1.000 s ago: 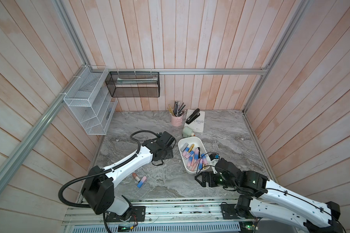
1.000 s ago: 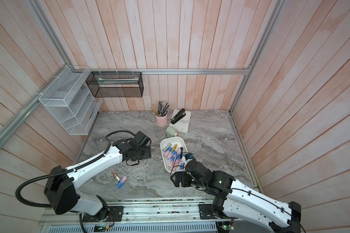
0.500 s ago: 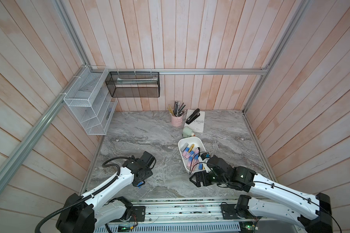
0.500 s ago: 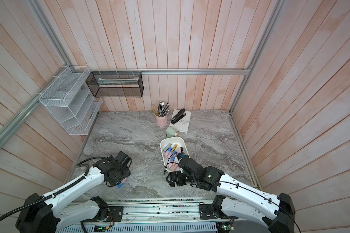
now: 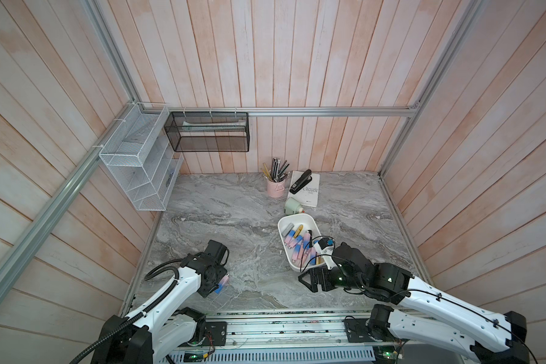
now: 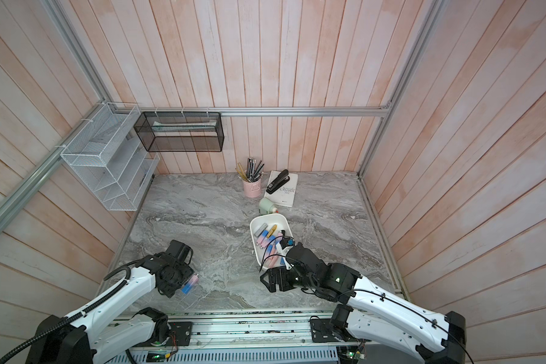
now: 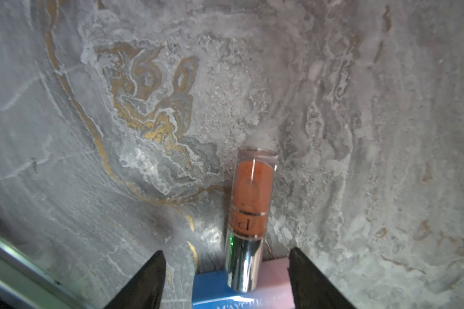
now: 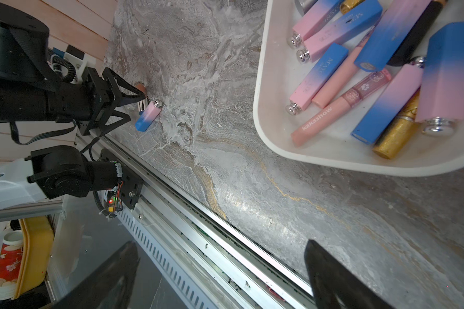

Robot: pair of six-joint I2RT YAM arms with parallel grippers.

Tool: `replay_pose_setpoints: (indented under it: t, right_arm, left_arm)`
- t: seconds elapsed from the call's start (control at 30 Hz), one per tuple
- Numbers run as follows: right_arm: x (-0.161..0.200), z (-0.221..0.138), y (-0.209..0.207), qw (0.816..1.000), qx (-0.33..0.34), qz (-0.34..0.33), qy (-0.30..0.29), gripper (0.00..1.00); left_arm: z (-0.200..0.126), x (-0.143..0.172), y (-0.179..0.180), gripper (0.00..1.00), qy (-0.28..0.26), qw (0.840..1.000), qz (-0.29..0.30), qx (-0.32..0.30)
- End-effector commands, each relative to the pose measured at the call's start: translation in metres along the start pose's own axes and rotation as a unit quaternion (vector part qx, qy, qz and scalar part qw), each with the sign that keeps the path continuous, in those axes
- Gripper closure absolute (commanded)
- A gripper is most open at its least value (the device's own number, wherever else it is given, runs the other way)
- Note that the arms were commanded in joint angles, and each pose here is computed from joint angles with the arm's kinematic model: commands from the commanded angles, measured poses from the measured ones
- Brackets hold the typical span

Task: Put the lipstick into the storage box
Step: Pick up the lipstick at the center of the board.

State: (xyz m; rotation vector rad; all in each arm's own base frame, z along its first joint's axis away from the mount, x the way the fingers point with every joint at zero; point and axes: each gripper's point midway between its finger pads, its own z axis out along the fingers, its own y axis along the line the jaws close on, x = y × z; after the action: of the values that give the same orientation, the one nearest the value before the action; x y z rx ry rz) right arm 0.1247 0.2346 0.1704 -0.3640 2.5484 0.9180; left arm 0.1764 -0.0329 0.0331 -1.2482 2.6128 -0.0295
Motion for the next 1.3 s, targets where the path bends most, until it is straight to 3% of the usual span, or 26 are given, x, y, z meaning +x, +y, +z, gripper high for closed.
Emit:
replay_pose_setpoints:
  t: [0.0, 0.27, 0.47, 0.93, 1.13, 1.27]
  right_arm:
    - [0.002, -0.001, -0.011, 1.000, 0.020, 0.005, -0.001, 0.02]
    - [-0.003, -0.003, -0.016, 1.000, 0.024, 0.003, -0.005, 0.02]
    - [-0.009, -0.004, -0.021, 1.000, 0.029, -0.003, -0.012, 0.02]
    - [-0.037, 0.019, -0.011, 0.998, 0.000, -0.054, 0.016, 0.02]
    - [-0.047, 0.023, -0.010, 0.998, -0.012, -0.064, 0.014, 0.02]
    - [-0.049, 0.020, -0.019, 0.998, -0.001, -0.060, 0.009, 0.02]
  left_arm:
    - [0.005, -0.003, -0.009, 0.27, 0.009, 1.000, 0.010, 0.019]
    - [0.014, -0.009, -0.011, 0.45, 0.014, 1.000, 0.014, 0.012]
    - [0.013, -0.009, -0.011, 0.70, 0.019, 1.000, 0.017, 0.011]
    - [-0.006, -0.007, -0.034, 0.79, 0.035, 0.998, 0.025, 0.052]
    - [-0.031, -0.006, -0.077, 0.79, 0.024, 0.993, 0.063, 0.094]
    - [-0.055, -0.007, -0.123, 0.79, 0.014, 0.987, 0.092, 0.131]
